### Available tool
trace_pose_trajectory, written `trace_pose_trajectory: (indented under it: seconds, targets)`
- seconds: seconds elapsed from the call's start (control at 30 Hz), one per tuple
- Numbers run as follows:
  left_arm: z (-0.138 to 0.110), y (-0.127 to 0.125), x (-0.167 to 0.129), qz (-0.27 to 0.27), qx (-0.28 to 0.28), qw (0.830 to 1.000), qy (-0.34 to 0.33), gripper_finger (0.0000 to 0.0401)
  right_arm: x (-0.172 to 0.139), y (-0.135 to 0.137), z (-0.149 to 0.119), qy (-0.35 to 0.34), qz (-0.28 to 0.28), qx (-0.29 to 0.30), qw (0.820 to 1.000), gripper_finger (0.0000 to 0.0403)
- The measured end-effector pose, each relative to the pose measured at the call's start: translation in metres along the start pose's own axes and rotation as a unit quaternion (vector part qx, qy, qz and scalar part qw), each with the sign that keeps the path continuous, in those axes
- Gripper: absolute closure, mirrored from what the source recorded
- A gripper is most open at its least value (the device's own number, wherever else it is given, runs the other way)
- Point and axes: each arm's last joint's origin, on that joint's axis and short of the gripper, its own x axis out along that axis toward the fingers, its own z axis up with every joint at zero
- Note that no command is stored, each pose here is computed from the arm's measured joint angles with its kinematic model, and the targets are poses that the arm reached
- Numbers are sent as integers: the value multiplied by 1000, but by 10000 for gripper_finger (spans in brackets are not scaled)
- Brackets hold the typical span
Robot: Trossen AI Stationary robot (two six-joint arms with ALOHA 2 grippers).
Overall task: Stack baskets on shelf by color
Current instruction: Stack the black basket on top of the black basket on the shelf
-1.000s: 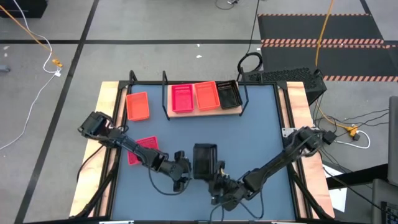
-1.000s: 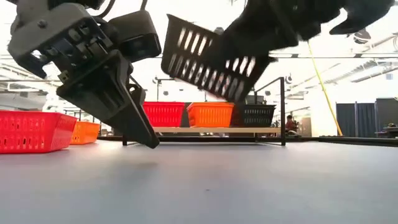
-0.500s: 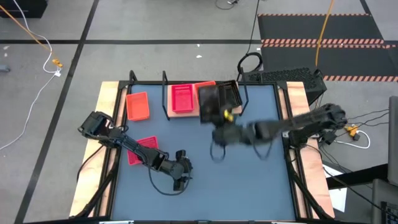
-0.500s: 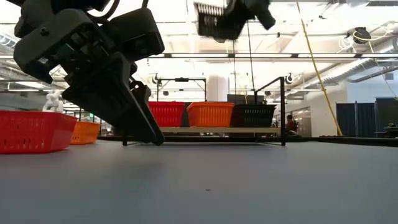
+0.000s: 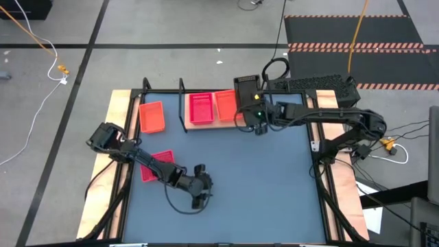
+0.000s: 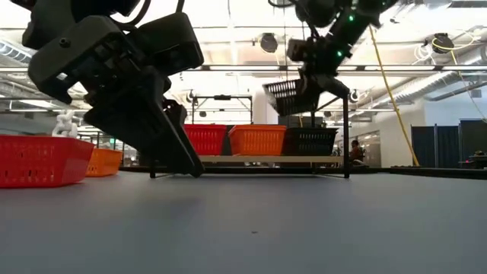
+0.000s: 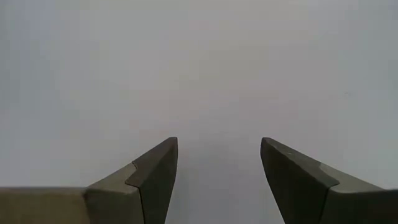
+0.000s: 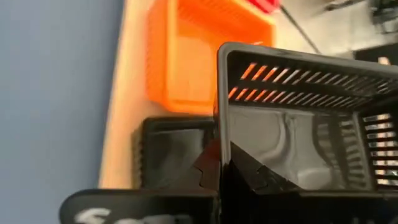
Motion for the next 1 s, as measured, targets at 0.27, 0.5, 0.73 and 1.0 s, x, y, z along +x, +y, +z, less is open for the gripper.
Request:
trace_pose_trajectory:
  seconds: [0.27,0.5,0.73,1.0]
  targets:
    - [2,6,1,7,-20,1000,-2,169,12,19,-17,24,32,-30,999,403]
    - [3,7,1,7,-21,1000,-3,169,13,22,-18,27,37,-32,998,403]
    - [3,7,1,7,-21,1000,-3,169,15,20,-21,17,54,35,998,397]
    - [3,7,1,7,-21,1000,-2,169,20,13,-30,13,77,96,992,383]
